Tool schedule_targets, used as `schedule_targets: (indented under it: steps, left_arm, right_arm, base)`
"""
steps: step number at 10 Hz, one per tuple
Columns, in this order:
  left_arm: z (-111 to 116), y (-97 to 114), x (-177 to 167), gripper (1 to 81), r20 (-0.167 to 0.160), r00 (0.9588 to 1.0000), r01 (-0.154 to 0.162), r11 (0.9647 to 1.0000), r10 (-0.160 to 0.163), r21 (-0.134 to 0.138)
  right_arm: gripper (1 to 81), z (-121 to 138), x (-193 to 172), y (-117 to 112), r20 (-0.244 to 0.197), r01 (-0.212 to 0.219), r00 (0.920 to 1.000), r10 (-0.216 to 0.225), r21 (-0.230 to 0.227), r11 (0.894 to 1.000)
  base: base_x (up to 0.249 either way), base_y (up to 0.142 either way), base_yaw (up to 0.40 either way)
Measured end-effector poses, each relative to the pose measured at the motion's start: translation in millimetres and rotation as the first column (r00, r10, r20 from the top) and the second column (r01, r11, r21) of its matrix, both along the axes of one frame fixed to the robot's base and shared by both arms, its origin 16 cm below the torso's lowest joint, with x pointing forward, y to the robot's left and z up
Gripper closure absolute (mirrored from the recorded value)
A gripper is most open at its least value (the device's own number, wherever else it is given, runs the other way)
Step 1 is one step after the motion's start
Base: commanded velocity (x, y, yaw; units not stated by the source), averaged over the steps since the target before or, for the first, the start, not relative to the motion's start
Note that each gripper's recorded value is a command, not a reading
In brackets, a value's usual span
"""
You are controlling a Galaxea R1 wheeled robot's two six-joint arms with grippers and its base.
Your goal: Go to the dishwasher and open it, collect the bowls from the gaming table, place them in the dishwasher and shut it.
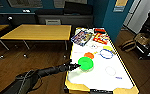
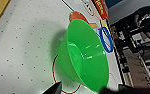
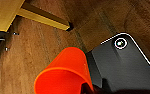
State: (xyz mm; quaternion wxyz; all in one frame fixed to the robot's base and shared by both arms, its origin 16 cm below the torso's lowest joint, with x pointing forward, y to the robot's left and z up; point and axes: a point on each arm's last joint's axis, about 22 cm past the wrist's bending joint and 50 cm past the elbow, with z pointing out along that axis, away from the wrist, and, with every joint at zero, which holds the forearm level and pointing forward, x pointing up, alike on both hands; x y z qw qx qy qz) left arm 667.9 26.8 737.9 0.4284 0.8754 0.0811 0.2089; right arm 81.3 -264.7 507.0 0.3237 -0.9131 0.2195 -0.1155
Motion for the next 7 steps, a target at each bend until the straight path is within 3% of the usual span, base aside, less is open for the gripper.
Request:
schedule_targets:
  steps: [1,2,5,7]
  left_arm:
    - [-2,5,3,1.0,0.007,0.9997,-0.024,0.9997,0.024,-0.004]
    - [-6,7,1,1.0,-0.011,0.9991,-0.040,0.9991,0.040,-0.014]
    - [-9,4,-2,1.0,-0.018,0.9988,-0.045,0.9988,0.044,-0.017]
    - [-14,-9,-5,1.0,-0.025,0.9988,-0.042,0.9989,0.042,-0.020]
  right_arm:
    - [81.1,0,2,0,0.003,0.000,1.0000,0.000,0.000,1.000]
    - [81.1,0,3,0,0.003,0.000,1.0000,0.000,0.000,1.000]
    - [81.1,0,3,0,0.004,0.000,1.0000,0.000,0.000,1.000]
    - [81.1,0,3,0,0.004,0.000,1.0000,0.000,0.000,1.000]
  base:
    - [0.000,0.000,0.000]
    - [0.000,0.000,0.000]
    - [0.000,0.000,0.000]
    - [0.000,0.000,0.000]
